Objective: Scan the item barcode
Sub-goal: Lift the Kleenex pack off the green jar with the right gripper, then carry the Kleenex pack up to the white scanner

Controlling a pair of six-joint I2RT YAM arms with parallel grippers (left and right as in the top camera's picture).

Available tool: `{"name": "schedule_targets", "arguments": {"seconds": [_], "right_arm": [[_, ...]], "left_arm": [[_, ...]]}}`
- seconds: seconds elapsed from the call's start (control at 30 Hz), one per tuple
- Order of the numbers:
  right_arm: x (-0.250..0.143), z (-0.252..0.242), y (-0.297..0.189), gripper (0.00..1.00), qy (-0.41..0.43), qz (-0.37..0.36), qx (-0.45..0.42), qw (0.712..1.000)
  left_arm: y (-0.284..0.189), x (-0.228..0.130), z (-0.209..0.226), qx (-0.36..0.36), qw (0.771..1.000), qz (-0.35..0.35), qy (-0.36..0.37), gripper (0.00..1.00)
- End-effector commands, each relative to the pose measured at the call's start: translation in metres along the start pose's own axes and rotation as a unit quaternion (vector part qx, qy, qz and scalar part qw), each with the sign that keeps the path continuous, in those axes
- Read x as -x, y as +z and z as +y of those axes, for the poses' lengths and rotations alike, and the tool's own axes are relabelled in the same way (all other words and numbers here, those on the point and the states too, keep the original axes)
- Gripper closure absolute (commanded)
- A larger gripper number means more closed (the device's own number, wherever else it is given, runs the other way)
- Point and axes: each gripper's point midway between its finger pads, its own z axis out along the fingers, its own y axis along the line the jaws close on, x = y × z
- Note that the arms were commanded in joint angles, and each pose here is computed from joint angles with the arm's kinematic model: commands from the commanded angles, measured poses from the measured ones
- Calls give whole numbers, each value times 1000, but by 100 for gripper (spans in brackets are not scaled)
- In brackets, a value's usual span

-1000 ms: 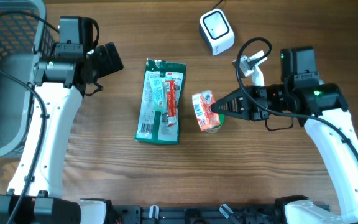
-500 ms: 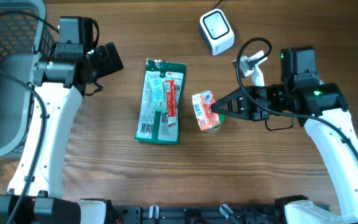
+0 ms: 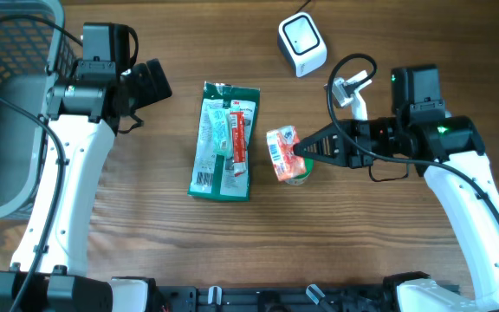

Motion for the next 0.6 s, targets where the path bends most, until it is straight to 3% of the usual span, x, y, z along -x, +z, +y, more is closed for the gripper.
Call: {"name": "schedule_targets", "arguments": {"seconds": [0.0,0.27,0.57], "right_arm": [[2,-9,0,96,-23,-3,-55,998],[1,-53,-11,96,20,-14,-185,982],[4,-104,-42,96,79,-51,-351,932]], "left_arm": [[-1,3,0,-4,1000,-2,4,0],[-1,3,0,-4,1000,-2,4,0],[-1,3,0,-4,1000,-2,4,0]]}}
